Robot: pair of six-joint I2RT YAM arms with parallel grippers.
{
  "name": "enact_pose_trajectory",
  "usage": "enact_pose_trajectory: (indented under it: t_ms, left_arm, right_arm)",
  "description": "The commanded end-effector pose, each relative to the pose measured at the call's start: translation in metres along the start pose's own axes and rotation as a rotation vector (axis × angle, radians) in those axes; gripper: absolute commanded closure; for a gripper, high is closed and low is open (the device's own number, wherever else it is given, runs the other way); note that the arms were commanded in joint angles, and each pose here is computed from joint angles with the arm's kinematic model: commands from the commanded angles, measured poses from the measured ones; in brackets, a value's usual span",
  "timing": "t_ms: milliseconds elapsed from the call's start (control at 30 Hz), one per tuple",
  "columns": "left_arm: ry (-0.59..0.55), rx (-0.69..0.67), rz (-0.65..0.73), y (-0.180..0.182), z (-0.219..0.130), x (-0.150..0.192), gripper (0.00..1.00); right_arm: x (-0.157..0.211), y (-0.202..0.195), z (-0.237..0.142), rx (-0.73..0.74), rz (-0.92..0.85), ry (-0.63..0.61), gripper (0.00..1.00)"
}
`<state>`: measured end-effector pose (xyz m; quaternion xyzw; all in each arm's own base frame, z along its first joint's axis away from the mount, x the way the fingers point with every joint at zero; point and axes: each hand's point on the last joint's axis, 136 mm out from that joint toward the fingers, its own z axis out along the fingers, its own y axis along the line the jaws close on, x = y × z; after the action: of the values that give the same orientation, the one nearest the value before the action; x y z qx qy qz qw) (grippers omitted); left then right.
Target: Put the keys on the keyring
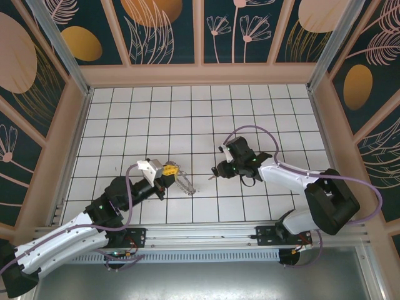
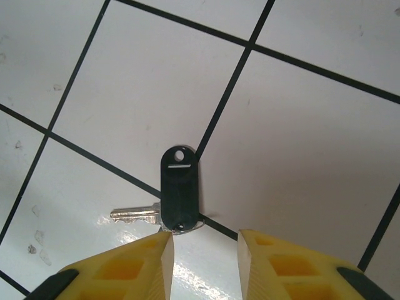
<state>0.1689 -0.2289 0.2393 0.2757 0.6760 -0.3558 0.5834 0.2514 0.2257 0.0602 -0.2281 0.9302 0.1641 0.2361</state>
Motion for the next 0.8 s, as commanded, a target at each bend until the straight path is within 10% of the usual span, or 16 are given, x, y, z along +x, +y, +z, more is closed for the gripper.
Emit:
enact_pose_trajectory:
  t_ms: [0, 767]
  left_arm:
    - [-0.098, 0.026, 0.01, -0.007, -0.004, -0.029, 1.0]
    - [-0.096, 0.011, 0.015, -0.004, -0.004, -0.027, 1.0]
  right_arm:
    - [-0.005, 0.011, -0.001, -0.023, 0.0, 0.007, 0.67]
    - [0.004, 0.014, 0.025, -0.027, -0.002, 0.052, 0.68]
